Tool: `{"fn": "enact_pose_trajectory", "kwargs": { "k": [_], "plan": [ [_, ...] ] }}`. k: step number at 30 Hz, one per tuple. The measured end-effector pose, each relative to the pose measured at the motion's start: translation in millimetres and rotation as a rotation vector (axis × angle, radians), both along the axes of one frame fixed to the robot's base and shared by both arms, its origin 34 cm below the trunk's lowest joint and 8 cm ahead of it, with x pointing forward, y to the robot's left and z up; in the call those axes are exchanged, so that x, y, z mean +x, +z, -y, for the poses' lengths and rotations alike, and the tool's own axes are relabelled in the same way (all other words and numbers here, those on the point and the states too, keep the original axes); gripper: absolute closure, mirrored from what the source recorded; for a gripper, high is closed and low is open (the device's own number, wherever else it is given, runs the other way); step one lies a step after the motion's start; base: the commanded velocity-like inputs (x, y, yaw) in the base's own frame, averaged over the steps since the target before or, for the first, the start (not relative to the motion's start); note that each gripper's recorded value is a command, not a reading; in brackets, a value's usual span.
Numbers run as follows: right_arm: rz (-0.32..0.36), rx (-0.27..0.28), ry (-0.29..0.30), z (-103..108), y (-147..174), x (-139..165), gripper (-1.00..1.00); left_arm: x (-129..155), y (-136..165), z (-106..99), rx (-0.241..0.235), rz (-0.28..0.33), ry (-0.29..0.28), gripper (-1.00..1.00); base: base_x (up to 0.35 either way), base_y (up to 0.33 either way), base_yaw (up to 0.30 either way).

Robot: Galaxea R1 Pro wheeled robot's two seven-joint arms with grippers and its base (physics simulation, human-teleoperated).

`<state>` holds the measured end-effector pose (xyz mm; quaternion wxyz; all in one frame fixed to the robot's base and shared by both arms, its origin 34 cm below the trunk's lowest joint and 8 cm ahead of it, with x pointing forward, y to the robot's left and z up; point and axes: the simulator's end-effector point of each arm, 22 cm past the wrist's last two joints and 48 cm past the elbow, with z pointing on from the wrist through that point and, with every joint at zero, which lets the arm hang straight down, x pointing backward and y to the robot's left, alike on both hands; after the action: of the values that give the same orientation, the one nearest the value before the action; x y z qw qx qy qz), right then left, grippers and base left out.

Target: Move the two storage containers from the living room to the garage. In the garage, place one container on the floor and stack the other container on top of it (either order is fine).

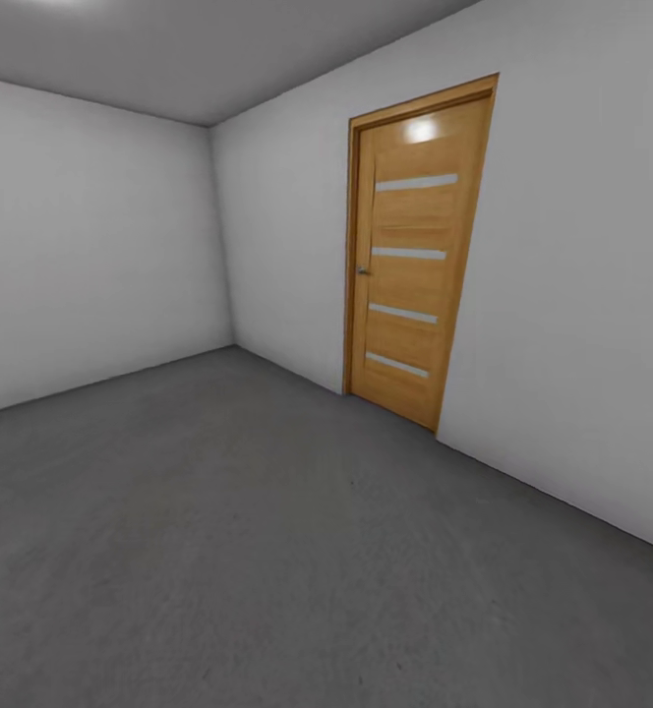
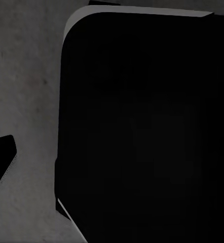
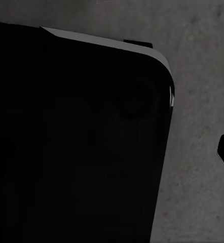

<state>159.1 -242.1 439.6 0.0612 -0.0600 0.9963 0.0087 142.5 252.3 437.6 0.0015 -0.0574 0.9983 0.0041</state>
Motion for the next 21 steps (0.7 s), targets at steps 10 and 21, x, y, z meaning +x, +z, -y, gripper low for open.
{"fn": "enact_pose_trajectory", "kwargs": {
  "k": [10,21],
  "plan": [
    [-0.001,0.001,-0.006,-0.7,0.0,-0.2,-1.00,0.7,0.0,-1.0,0.001,0.001,0.000,-1.00,0.322,0.000,0.000],
    [-0.003,-0.002,0.004,2.2,-0.1,-0.6,-1.00,1.0,0.0,-1.1,0.002,0.002,0.000,-1.00,0.322,0.000,0.000]
  ]
}}
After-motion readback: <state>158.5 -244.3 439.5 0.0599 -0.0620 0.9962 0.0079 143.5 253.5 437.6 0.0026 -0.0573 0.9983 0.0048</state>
